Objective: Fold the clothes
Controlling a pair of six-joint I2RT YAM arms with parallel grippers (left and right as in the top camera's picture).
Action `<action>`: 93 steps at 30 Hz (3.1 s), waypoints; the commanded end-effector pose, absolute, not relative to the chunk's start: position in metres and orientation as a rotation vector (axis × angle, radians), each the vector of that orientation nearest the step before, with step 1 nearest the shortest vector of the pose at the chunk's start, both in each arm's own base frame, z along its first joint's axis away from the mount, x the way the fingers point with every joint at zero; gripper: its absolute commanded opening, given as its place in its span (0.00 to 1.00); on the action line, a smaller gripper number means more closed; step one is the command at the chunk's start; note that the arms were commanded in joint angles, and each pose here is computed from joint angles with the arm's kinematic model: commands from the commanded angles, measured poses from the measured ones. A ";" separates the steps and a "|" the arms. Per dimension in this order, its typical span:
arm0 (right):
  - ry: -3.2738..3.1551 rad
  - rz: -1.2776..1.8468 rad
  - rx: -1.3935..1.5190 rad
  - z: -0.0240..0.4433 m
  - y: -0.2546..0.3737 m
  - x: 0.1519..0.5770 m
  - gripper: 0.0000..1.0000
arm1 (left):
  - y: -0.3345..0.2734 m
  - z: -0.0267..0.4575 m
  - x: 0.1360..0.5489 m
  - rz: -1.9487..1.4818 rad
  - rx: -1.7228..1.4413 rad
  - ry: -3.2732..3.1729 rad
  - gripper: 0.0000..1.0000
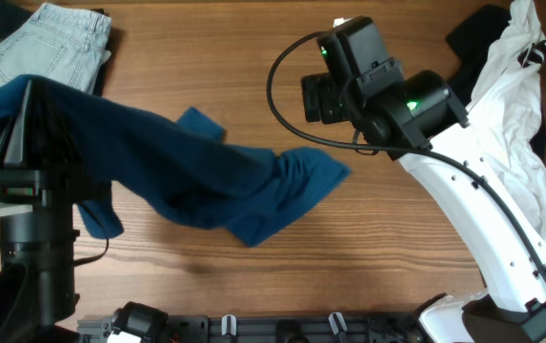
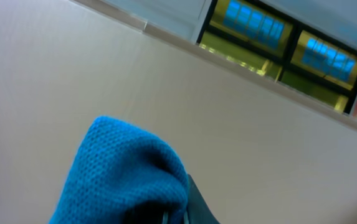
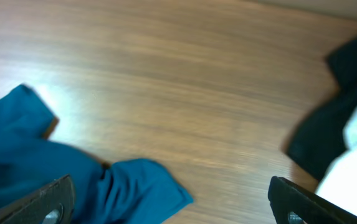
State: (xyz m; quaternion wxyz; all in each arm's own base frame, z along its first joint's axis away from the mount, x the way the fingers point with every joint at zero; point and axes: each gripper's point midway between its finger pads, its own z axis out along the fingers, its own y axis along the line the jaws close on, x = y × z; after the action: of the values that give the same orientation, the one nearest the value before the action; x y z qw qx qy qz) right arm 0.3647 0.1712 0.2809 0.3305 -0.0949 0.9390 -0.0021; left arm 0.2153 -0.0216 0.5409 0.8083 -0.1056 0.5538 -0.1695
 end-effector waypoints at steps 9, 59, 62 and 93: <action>2.655 0.832 -0.565 0.275 0.264 0.284 0.91 | -0.039 0.487 0.274 -0.285 -0.220 1.429 0.04; 3.121 1.345 -1.303 0.040 0.310 0.101 0.92 | -0.019 0.445 0.322 -0.061 -0.374 1.538 0.04; 3.004 1.280 -1.335 0.030 0.319 0.120 0.95 | -0.018 0.446 0.321 -0.064 -0.374 1.534 0.04; 3.144 0.557 -0.998 -0.002 0.270 0.185 0.75 | -0.021 0.446 0.320 -0.079 -0.357 1.543 0.04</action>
State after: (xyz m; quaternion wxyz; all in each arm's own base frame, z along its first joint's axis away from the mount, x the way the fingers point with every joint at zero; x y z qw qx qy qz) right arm 0.1883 0.2728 0.0069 -0.0937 -0.2755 0.9421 0.1665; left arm 0.3266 -0.0220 0.4310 0.6889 -0.1575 0.7071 -0.0249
